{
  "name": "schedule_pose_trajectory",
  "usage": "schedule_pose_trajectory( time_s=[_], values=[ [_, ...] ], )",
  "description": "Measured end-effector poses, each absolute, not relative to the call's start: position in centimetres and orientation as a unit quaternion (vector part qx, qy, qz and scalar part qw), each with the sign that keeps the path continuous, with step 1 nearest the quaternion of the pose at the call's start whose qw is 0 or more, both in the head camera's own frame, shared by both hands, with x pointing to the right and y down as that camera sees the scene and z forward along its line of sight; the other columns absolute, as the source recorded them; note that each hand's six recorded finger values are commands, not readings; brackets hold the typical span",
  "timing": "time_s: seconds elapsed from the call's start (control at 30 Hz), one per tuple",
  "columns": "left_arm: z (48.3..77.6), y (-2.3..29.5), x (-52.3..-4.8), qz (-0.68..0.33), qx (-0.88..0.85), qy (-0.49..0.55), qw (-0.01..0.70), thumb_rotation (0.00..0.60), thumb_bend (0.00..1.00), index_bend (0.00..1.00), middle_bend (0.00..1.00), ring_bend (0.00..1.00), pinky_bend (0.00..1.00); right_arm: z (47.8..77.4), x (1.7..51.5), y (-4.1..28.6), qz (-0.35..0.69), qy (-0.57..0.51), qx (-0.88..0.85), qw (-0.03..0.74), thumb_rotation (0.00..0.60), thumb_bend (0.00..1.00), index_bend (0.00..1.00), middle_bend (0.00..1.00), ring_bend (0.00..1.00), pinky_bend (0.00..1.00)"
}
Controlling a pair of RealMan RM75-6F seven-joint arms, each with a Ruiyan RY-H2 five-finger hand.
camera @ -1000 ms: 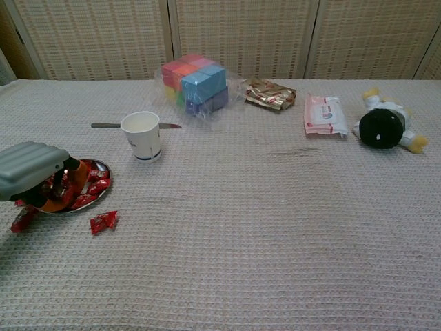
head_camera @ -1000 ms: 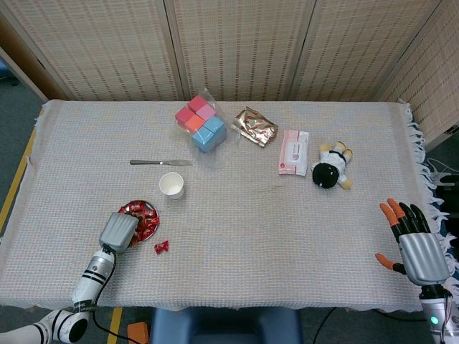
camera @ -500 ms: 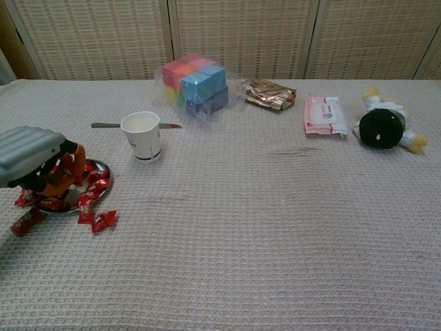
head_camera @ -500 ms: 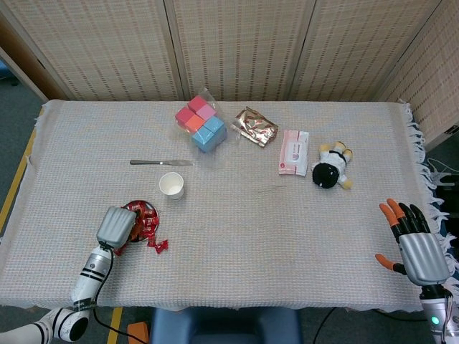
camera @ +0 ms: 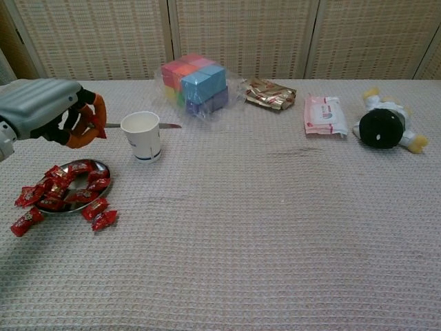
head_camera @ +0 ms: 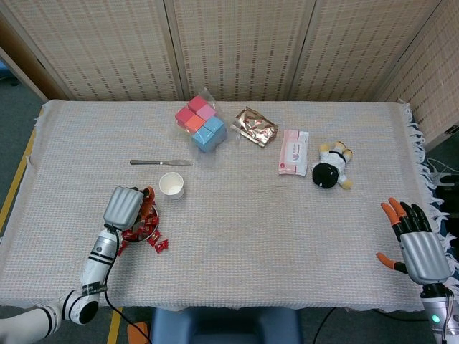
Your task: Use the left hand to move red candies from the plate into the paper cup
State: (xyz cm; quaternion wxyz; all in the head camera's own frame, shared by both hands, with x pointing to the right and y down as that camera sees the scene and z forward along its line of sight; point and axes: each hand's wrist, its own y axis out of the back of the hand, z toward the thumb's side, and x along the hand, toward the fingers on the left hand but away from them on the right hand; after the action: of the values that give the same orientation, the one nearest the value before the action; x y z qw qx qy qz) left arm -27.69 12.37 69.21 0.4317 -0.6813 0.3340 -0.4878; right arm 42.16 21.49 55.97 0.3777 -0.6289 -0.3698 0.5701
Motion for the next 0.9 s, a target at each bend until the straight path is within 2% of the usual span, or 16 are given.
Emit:
schedule_pose_trajectory(
  time_s=[0.3,0.4,0.5,0.67,0.7,0.9],
  values=[
    [70.4,9.3,-24.0,-0.474,-0.679,0.326,0.456,0.600,0.58,0.73,0.74,0.63,0.98,56.2,42.4,21.3,0.575,-0.370,-0.626,0.375,0.600,0.03,0.00,0.00,0.00,0.00],
    [71.1,8.7,-23.2,-0.475,-0.674,0.321,0.465,0.600,0.56,0.68,0.71,0.62,0.97,56.1,42.6,21.3,0.576,-0.372,-0.624,0.375,0.600,0.03,0.00,0.00,0.00,0.00],
    [71.7,8.4,-22.8,-0.478,-0.670,0.316,0.473,0.600,0.54,0.57,0.64,0.61,0.95,55.9,42.7,21.4,0.577,-0.374,-0.621,0.375,0.600,0.03,0.00,0.00,0.00,0.00],
    [72.4,8.6,-22.5,-0.480,-0.672,0.299,0.477,0.600,0.49,0.24,0.43,0.60,0.95,55.7,43.0,21.4,0.579,-0.377,-0.618,0.375,0.600,0.03,0.00,0.00,0.00,0.00],
    [72.4,8.6,-22.4,-0.479,-0.675,0.297,0.476,0.600,0.49,0.21,0.40,0.60,0.95,55.7,43.0,21.4,0.579,-0.377,-0.618,0.375,0.600,0.03,0.00,0.00,0.00,0.00],
    [72.0,8.7,-22.1,-0.474,-0.680,0.292,0.477,0.600,0.47,0.16,0.37,0.60,0.95,55.6,42.9,21.5,0.577,-0.377,-0.620,0.376,0.600,0.03,0.00,0.00,0.00,0.00]
  ],
)
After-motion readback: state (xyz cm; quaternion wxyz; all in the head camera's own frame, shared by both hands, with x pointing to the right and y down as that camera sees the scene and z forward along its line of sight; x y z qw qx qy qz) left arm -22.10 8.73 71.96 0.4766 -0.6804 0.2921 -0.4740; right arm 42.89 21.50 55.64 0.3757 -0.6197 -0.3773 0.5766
